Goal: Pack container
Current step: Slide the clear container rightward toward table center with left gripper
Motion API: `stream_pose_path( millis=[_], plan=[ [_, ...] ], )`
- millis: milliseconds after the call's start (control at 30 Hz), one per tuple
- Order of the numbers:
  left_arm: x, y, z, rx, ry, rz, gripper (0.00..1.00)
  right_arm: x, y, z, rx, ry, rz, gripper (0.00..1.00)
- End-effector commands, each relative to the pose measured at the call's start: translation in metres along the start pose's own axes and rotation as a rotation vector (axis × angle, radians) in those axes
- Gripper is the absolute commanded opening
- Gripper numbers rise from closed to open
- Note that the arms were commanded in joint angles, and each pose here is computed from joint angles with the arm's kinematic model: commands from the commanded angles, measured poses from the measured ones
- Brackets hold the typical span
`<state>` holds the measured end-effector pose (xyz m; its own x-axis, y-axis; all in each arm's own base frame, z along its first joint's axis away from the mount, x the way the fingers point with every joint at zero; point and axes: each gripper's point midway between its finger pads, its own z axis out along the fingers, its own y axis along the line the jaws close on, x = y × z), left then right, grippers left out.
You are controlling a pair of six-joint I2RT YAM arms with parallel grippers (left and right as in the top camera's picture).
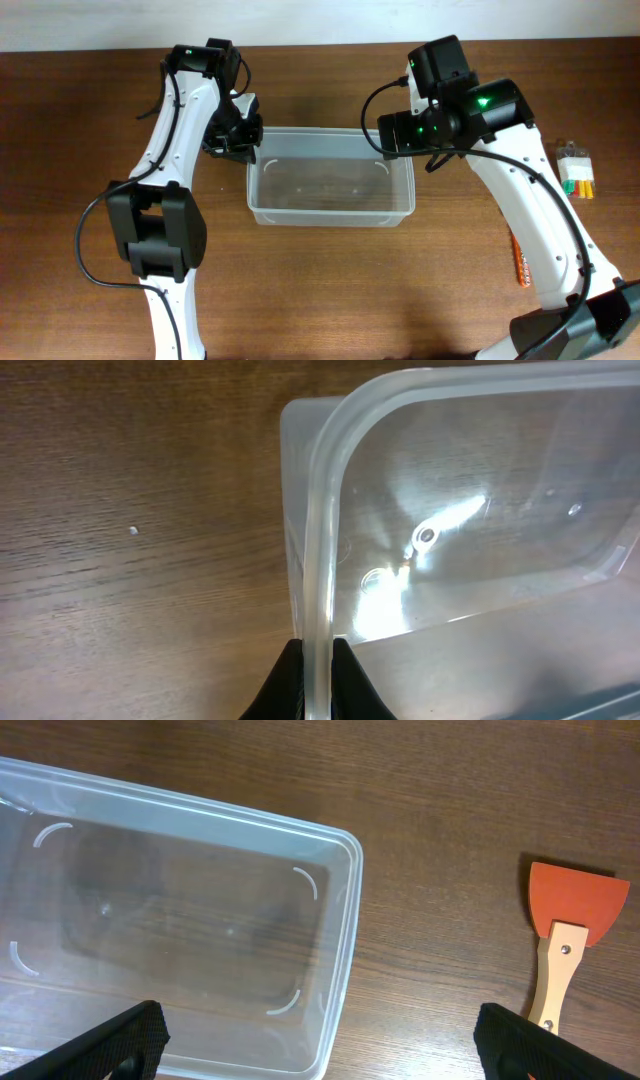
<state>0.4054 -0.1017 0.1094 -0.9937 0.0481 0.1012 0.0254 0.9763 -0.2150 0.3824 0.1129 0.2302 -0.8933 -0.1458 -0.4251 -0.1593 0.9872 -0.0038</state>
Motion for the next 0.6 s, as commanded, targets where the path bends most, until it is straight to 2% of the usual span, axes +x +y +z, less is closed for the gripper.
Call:
stream_pose_path(
  millis=[0, 33, 333, 567],
  plan=[
    [0.004, 0.002, -0.017, -0.014, -0.030, -0.009, 0.06, -0.003, -0.005, -0.001, 0.021, -0.011, -0.002, 0.98],
    [0.005, 0.002, -0.017, -0.015, -0.023, -0.011, 0.02, -0.003, -0.005, -0.001, 0.021, -0.011, -0.002, 0.98],
    [0.018, 0.011, -0.018, -0.064, 0.025, -0.053, 0.02, -0.002, -0.005, -0.001, 0.022, -0.003, -0.002, 0.99],
    [0.012, 0.012, -0.018, -0.071, 0.001, -0.069, 0.02, -0.002, -0.005, -0.001, 0.022, -0.003, -0.002, 0.99]
  ],
)
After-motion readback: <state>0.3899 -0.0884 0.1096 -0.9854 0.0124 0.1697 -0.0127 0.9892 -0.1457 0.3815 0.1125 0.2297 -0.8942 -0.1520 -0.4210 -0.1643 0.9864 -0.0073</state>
